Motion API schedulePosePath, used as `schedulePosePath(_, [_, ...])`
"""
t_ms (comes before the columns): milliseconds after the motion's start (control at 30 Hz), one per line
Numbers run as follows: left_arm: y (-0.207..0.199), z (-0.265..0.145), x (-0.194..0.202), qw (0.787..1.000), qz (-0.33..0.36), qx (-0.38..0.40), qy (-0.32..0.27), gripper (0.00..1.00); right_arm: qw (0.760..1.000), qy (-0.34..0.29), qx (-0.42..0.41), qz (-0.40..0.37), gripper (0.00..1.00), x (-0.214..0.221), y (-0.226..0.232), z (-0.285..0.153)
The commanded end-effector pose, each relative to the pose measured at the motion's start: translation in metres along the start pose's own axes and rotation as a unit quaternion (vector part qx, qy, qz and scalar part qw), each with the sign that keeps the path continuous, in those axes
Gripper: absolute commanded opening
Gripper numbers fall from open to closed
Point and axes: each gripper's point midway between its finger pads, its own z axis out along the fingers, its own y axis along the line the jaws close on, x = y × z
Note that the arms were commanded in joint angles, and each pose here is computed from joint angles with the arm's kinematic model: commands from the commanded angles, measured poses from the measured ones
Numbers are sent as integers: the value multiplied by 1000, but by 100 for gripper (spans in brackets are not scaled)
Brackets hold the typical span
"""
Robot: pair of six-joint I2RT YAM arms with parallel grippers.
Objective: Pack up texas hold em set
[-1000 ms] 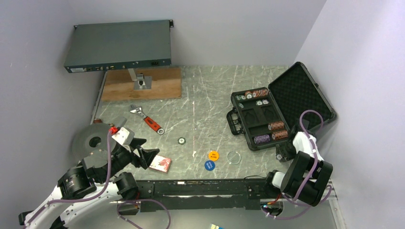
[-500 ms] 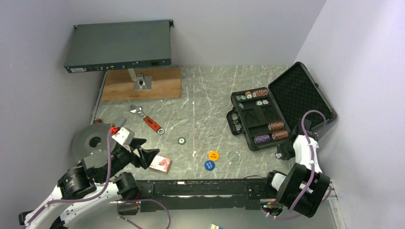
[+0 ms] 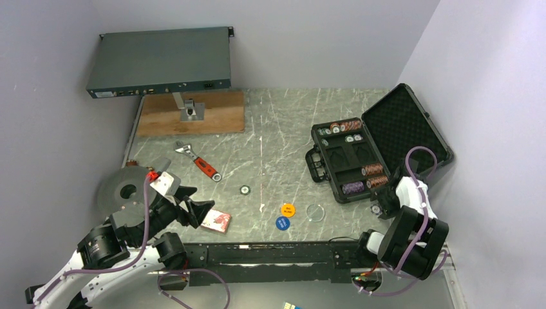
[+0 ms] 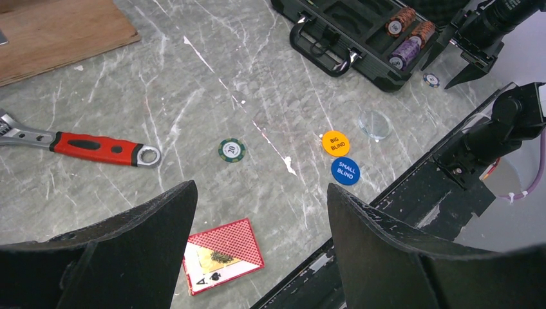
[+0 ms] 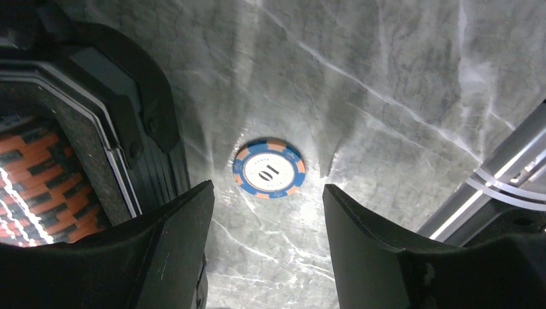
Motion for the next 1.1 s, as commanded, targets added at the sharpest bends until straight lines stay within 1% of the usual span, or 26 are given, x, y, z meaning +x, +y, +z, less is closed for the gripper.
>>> schedulePosePath(0, [0,-1,-5,1000,-6,-2,-9,80,999,-22,-23,1,66,-12,13,6])
schedulePosePath(100, [0,-1,-5,1000,-7,-2,-11,80,999,-27,-29,-1,66,-13,16,10])
schedulePosePath(300, [0,-2,-6,1000,-9,-1,-13,80,999,-31,-2,-8,63,-15,7,18])
schedulePosePath(400, [1,-3,-6,1000,-9,-1,-14,80,1000,-28,0,-7,58,-11,4,21])
schedulePosePath(467, [1,-3,-6,1000,-10,-1,-15,80,1000,-25,0,-4,51,-10,4,22])
schedulePosePath(567, [1,-5,-7,1000,-13,2,-20,80,1000,-24,6,-6,42,-9,2,23])
schedulePosePath(700, [0,-7,-8,1000,-15,7,-26,80,1000,-16,10,-10,37,-6,1,24])
schedulePosePath(833, [-1,-6,-7,1000,-13,7,-21,80,1000,-16,3,-11,26,-6,3,23])
schedulePosePath(933, [-1,-4,-6,1000,-11,6,-15,80,1000,-9,-1,-13,23,-5,4,19])
schedulePosePath(1067, [-1,-4,-6,1000,-10,6,-15,80,1000,-18,-16,-11,22,-8,8,4])
